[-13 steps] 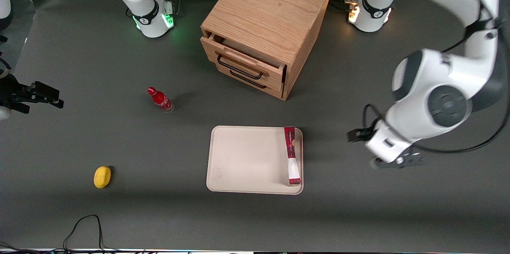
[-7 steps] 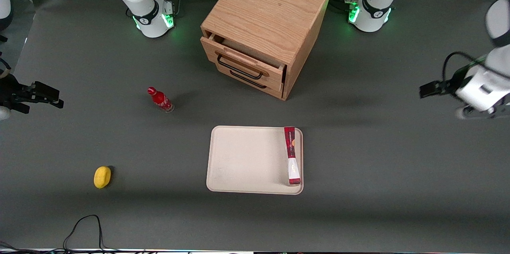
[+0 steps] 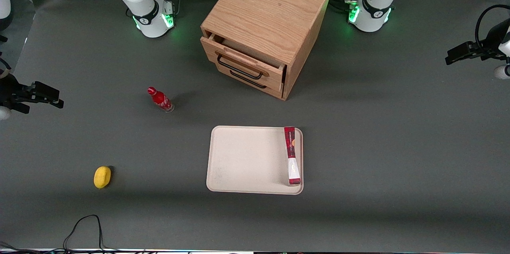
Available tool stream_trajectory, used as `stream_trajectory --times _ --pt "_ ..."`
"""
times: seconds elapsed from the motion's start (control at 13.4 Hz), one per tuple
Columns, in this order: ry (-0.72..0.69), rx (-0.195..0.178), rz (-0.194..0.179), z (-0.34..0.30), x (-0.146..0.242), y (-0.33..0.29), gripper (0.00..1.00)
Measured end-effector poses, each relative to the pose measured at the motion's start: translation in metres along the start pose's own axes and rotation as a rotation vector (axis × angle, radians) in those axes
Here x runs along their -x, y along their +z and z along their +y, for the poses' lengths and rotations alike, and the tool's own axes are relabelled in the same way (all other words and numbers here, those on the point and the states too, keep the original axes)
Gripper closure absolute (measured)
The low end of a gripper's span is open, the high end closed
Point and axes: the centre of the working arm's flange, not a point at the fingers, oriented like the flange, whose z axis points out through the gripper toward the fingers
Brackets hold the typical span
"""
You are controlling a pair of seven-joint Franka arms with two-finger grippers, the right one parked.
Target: Place red cookie box on tray
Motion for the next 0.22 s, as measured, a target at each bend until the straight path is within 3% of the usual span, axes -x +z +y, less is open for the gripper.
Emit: stream_trajectory --times 0.22 --pt "0.026 -0.023 0.001 0.0179 0.0001 0.0001 0.0"
